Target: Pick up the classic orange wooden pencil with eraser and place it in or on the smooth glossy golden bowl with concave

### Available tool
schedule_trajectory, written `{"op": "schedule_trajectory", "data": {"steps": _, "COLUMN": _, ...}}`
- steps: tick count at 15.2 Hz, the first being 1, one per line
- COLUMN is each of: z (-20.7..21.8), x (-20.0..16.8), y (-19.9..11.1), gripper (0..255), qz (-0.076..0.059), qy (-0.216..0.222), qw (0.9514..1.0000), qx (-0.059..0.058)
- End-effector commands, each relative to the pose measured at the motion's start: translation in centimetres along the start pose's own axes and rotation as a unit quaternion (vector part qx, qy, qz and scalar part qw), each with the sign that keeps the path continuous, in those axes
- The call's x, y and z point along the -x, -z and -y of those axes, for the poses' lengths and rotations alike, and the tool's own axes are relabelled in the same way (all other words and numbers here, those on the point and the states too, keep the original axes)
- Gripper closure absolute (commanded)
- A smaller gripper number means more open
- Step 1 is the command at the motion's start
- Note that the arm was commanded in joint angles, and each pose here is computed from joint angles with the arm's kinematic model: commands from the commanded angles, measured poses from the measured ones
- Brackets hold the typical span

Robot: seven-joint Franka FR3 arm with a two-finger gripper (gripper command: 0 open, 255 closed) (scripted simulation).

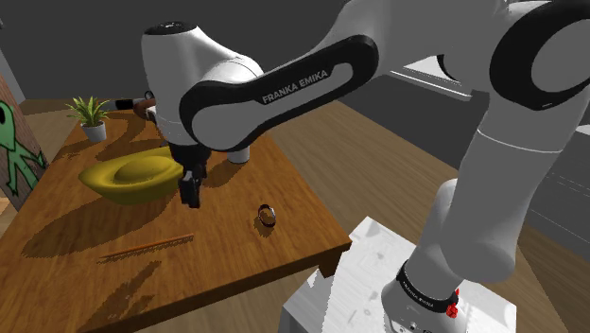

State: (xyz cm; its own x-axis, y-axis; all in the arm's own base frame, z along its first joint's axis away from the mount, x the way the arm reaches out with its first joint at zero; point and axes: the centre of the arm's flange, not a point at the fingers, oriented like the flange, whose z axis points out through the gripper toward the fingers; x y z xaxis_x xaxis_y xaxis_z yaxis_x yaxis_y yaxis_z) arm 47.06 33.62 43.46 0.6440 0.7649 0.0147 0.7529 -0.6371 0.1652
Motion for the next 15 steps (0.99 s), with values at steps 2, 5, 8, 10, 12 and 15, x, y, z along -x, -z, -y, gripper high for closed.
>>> {"op": "schedule_trajectory", "data": {"steps": 2, "z": 2.9, "x": -2.6, "y": -1.5, "gripper": 0, "qz": -0.004, "qy": 0.051, "qw": 0.9986, "qx": 0.012}}
{"op": "schedule_trajectory", "data": {"steps": 5, "z": 5.9, "x": -5.0, "y": -3.0, "gripper": 0, "qz": -0.008, "qy": 0.101, "qw": 0.9946, "qx": 0.023}}
{"op": "schedule_trajectory", "data": {"steps": 8, "z": 8.6, "x": -6.8, "y": -4.4, "gripper": 0, "qz": -0.012, "qy": 0.144, "qw": 0.9889, "qx": 0.032}}
{"op": "schedule_trajectory", "data": {"steps": 10, "z": 8.6, "x": -6.8, "y": -5.5, "gripper": 0, "qz": -0.012, "qy": 0.144, "qw": 0.9889, "qx": 0.032}}
{"op": "schedule_trajectory", "data": {"steps": 12, "z": 8.5, "x": -6.8, "y": -6.5, "gripper": 0, "qz": -0.012, "qy": 0.144, "qw": 0.9889, "qx": 0.032}}
{"op": "schedule_trajectory", "data": {"steps": 15, "z": 8.4, "x": -6.9, "y": -8.1, "gripper": 0, "qz": -0.012, "qy": 0.144, "qw": 0.9889, "qx": 0.032}}
